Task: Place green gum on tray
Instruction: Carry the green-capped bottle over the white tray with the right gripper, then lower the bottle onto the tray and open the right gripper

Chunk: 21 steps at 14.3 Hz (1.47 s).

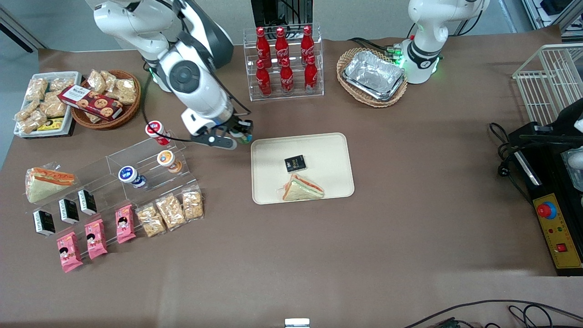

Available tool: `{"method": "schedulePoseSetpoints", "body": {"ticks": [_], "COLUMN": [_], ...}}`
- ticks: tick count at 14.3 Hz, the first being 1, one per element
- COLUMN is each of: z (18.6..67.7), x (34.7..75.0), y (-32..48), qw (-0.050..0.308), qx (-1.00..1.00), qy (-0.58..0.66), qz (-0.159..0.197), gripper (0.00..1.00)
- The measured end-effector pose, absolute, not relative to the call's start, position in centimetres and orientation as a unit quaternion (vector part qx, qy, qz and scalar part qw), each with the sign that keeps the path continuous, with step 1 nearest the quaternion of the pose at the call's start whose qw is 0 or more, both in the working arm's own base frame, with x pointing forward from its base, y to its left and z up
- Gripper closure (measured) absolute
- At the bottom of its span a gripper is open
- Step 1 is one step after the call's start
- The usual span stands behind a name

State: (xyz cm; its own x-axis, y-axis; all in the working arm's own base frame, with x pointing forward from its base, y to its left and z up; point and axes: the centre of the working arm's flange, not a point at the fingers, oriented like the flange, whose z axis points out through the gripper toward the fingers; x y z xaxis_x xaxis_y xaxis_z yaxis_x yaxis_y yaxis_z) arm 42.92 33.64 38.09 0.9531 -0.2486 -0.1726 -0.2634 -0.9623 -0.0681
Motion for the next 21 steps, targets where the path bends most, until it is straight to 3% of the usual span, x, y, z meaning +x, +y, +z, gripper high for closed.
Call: {"method": "schedulePoseSetpoints", "body": {"ticks": [5,13,19,21], "z": [31.3,27.0,22.7,22.9], "x": [41.9,41.9,41.2,41.4], "y": [36.7,38.4,39.2,39.4], "qw": [0.0,0.026,-0.004,-0.001], "qx": [-0.99,-0.99,-0.991,-0.991], "qy": [0.133,0.128,0.129,0.13], "qz": [0.057,0.057,0.023,0.021], "gripper": [0.41,0.41,0.41,0.33]}}
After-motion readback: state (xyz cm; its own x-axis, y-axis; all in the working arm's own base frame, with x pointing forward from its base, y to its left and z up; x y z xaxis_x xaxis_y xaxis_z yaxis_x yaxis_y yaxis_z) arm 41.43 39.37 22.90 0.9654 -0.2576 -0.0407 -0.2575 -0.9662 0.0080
